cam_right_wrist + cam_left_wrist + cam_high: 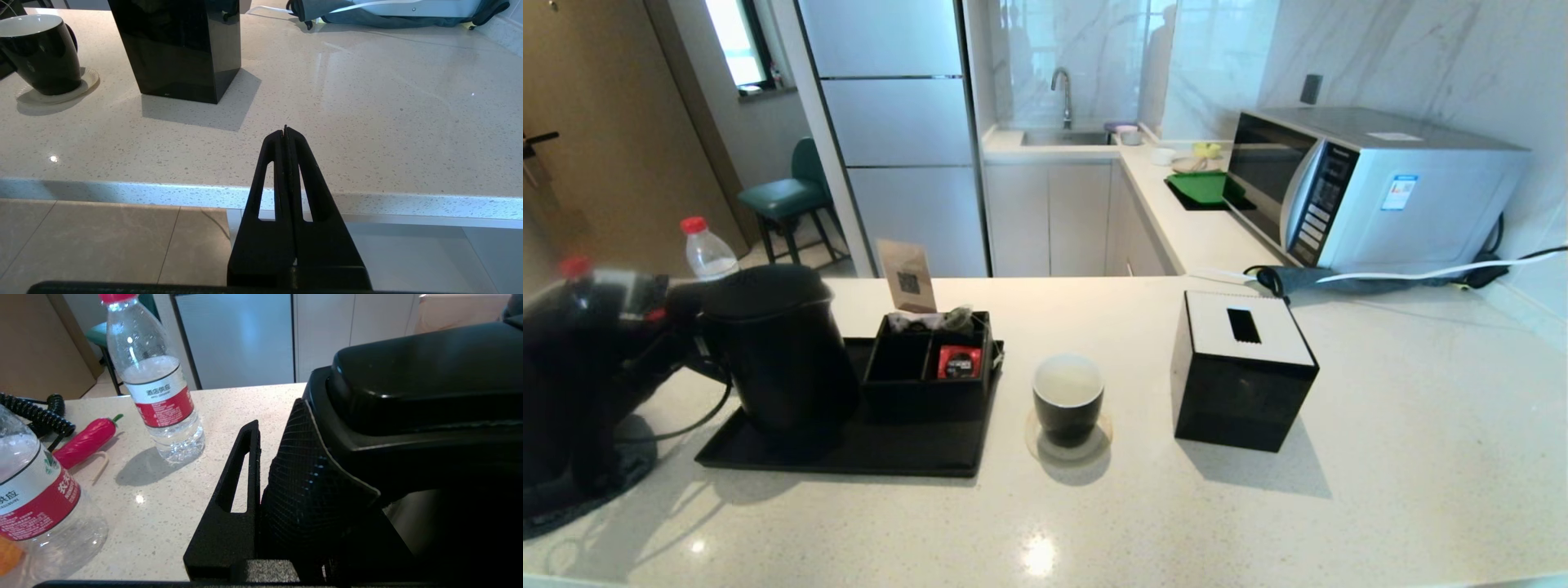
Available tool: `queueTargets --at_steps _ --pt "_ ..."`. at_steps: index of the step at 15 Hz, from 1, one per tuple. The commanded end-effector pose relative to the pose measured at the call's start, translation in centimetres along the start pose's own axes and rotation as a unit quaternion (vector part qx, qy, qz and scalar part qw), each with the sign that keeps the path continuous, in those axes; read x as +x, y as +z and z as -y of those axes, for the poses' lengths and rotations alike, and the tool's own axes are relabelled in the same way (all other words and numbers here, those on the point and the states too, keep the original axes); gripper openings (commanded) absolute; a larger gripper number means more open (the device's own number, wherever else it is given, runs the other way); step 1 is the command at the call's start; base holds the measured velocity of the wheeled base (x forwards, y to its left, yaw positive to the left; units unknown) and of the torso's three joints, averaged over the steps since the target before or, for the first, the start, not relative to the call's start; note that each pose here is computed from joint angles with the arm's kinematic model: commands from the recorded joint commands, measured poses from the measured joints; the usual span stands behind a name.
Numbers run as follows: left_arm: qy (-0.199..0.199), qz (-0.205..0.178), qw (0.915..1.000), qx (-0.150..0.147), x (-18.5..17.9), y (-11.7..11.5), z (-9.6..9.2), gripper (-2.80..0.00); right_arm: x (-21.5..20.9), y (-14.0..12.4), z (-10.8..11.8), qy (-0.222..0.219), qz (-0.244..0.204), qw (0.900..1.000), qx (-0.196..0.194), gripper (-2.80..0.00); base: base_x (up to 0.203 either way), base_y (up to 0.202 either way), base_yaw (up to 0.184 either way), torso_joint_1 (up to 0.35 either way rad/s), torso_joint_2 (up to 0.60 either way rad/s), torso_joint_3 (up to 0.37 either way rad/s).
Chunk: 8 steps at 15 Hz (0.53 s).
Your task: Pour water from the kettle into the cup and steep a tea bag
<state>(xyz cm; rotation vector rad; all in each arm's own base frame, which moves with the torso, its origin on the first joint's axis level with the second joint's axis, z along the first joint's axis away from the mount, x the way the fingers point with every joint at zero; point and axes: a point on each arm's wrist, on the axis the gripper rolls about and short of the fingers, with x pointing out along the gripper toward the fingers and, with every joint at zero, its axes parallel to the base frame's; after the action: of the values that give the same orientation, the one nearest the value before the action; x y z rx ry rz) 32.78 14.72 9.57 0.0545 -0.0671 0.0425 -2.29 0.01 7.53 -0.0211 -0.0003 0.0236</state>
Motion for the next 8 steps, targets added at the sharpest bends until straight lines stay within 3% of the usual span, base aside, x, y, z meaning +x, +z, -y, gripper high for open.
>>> queueTargets --at_steps 1,8 --pt "0.002 0.039 0.9991 0.014 -0.8 2.2 0.2 -2.8 0.0 0.0 0.0 0.0 -0.001 1.0 0.0 -2.8 0.0 0.0 0.0 0.0 0.0 0.0" --pt "0.021 0.047 0.9986 0.015 -4.2 4.5 0.3 -2.8 0.0 0.0 0.0 0.0 -0.001 1.0 0.0 -2.8 0.0 0.0 0.0 0.0 0.0 0.0"
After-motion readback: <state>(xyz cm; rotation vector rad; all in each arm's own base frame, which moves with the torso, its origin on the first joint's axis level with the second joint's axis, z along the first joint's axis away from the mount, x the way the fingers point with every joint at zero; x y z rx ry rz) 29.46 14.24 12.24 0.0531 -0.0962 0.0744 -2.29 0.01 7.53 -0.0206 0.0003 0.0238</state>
